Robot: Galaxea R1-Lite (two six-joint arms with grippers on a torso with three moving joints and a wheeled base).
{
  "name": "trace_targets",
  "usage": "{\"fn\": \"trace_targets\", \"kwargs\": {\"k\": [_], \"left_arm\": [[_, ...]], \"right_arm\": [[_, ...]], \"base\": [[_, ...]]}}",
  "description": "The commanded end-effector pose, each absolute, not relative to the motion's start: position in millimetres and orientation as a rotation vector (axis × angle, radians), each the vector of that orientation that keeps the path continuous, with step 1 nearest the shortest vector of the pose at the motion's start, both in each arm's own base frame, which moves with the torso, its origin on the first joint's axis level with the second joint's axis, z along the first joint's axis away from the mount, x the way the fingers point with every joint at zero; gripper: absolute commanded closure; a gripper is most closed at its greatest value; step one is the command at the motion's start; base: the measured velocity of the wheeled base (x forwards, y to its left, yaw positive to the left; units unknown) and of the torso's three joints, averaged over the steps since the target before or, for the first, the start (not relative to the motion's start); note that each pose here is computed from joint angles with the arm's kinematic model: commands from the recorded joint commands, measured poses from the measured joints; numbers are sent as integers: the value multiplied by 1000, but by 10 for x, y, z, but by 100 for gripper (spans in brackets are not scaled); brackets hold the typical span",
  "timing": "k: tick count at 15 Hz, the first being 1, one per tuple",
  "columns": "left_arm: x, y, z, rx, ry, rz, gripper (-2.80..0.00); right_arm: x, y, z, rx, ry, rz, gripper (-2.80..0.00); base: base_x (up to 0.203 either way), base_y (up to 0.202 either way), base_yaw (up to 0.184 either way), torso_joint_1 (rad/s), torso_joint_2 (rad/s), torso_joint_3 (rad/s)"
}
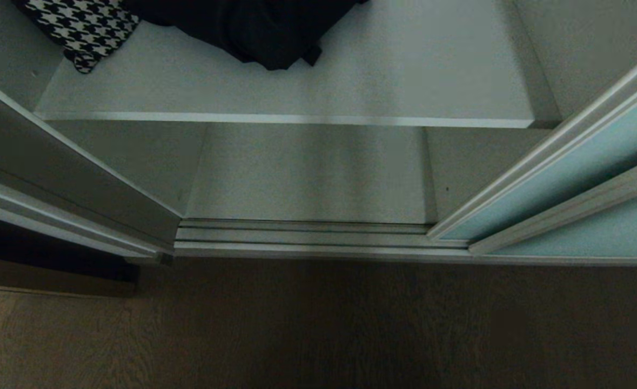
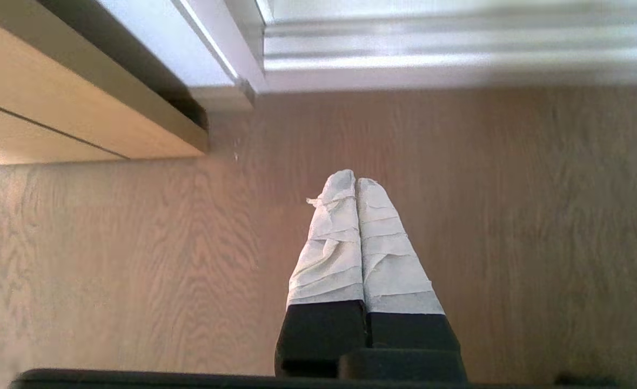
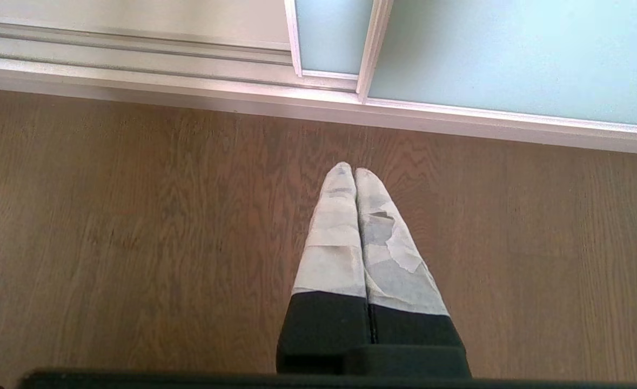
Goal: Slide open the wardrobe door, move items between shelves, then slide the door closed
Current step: Place the bag on the higher shelf
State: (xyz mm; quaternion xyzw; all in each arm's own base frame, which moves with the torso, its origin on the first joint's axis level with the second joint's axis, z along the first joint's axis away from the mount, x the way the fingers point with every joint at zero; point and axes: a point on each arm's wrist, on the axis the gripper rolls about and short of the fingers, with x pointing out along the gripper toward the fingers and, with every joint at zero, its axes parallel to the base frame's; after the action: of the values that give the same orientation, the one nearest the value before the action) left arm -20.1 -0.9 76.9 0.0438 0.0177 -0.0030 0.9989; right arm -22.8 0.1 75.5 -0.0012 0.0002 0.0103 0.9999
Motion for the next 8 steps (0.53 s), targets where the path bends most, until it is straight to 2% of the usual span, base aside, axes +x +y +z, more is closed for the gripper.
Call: {"fn": "trace_targets", "kwargs": {"k": [1, 8], "left_arm": [[-226, -9, 752, 80, 6, -2, 0], [-226, -9, 750, 93, 9, -2, 0]], "right_arm": [[-231, 1, 754, -3, -4, 21, 0], [-230, 1, 754, -3, -3, 21, 0]], "base": [[0, 0, 0, 0, 0, 0], [0, 0, 0, 0, 0, 0]]}}
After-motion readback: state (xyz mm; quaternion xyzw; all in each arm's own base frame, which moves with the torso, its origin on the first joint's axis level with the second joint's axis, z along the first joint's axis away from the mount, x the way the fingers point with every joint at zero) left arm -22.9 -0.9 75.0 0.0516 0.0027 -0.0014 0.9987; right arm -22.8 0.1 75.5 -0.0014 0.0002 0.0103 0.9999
